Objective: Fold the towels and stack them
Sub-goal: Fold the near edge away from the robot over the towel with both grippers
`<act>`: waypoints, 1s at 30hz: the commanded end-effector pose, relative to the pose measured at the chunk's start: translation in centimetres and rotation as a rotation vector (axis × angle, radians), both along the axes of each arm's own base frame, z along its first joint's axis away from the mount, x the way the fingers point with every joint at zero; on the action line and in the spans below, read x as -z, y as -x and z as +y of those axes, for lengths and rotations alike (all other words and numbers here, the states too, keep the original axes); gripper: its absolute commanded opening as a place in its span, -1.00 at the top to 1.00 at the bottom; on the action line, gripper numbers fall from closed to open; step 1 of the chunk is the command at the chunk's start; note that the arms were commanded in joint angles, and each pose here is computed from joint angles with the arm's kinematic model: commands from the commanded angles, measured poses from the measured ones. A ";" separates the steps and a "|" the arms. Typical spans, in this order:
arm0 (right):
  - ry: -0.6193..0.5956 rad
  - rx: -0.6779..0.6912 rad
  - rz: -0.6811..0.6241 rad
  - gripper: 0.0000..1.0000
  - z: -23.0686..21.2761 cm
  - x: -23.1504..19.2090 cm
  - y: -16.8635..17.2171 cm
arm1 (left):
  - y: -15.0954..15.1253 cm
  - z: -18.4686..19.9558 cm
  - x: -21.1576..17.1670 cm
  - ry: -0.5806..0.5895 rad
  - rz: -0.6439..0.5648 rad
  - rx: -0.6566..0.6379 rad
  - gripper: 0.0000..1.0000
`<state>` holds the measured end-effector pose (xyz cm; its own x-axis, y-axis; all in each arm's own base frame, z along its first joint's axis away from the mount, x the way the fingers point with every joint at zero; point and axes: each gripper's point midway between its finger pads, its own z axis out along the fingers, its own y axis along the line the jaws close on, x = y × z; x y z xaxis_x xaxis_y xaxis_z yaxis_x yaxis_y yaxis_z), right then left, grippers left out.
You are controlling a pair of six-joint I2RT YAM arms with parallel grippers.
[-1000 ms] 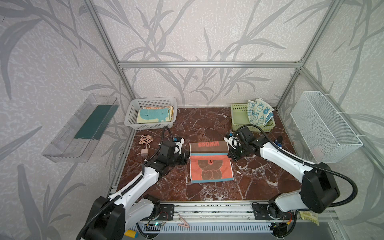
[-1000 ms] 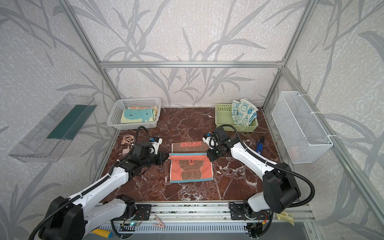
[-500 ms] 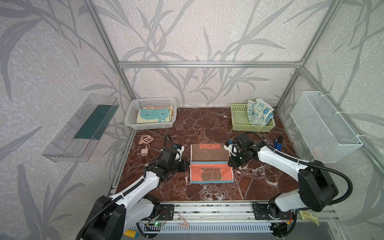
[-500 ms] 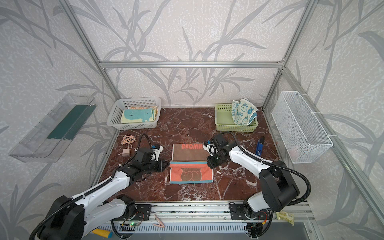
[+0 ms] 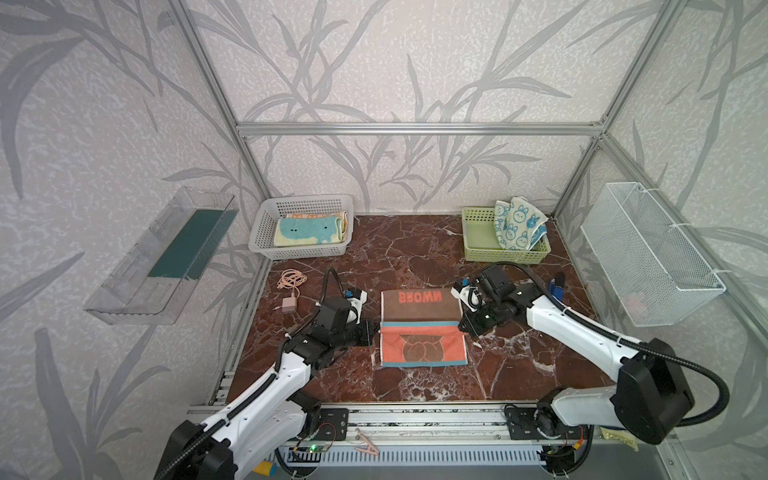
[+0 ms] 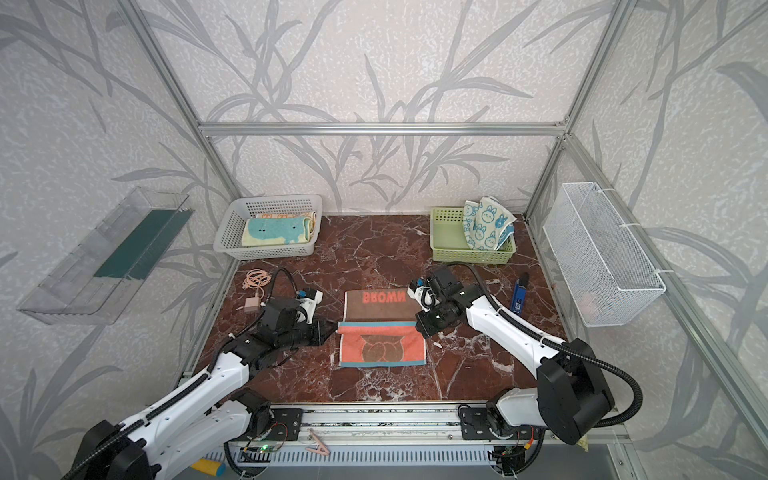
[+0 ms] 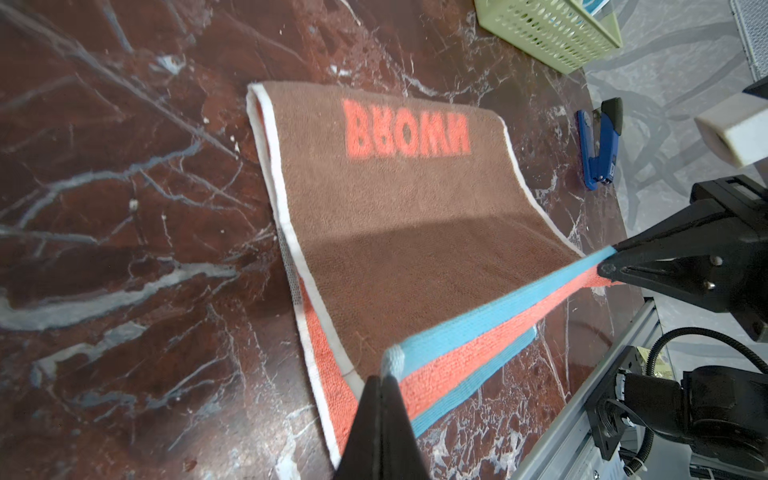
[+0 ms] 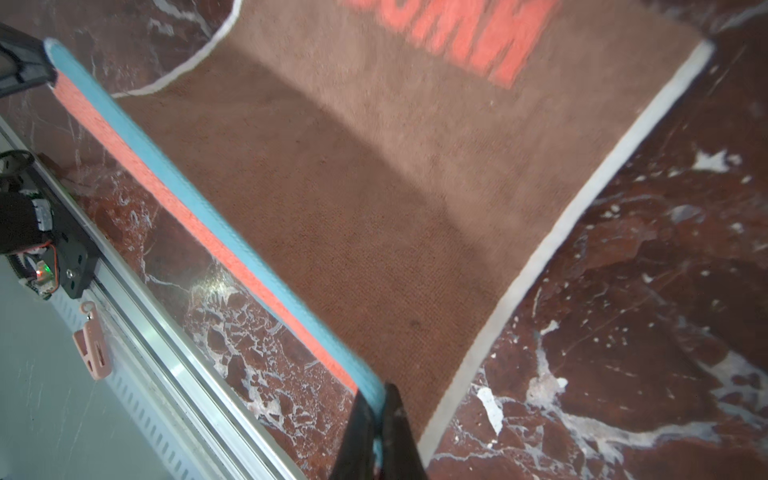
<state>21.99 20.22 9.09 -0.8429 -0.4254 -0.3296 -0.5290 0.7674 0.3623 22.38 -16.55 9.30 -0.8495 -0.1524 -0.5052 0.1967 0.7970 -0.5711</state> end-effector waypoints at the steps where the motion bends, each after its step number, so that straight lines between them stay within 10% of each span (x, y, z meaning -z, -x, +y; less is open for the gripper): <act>1: 0.056 0.030 0.108 1.00 -1.2 2.5 1.8 | 0.9 1.4 2.8 -0.037 0.073 -0.067 1.00; 30: 0.062 0.057 0.166 1.00 -1.5 4.4 2.9 | 2.8 1.9 2.6 -0.028 0.094 -0.090 1.00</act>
<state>19.83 20.66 5.65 -0.8904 -0.3991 -0.2188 -0.4550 0.7677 0.4512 19.73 -16.09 7.51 -0.8725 -0.1890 -0.4506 0.1446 0.7809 -0.6076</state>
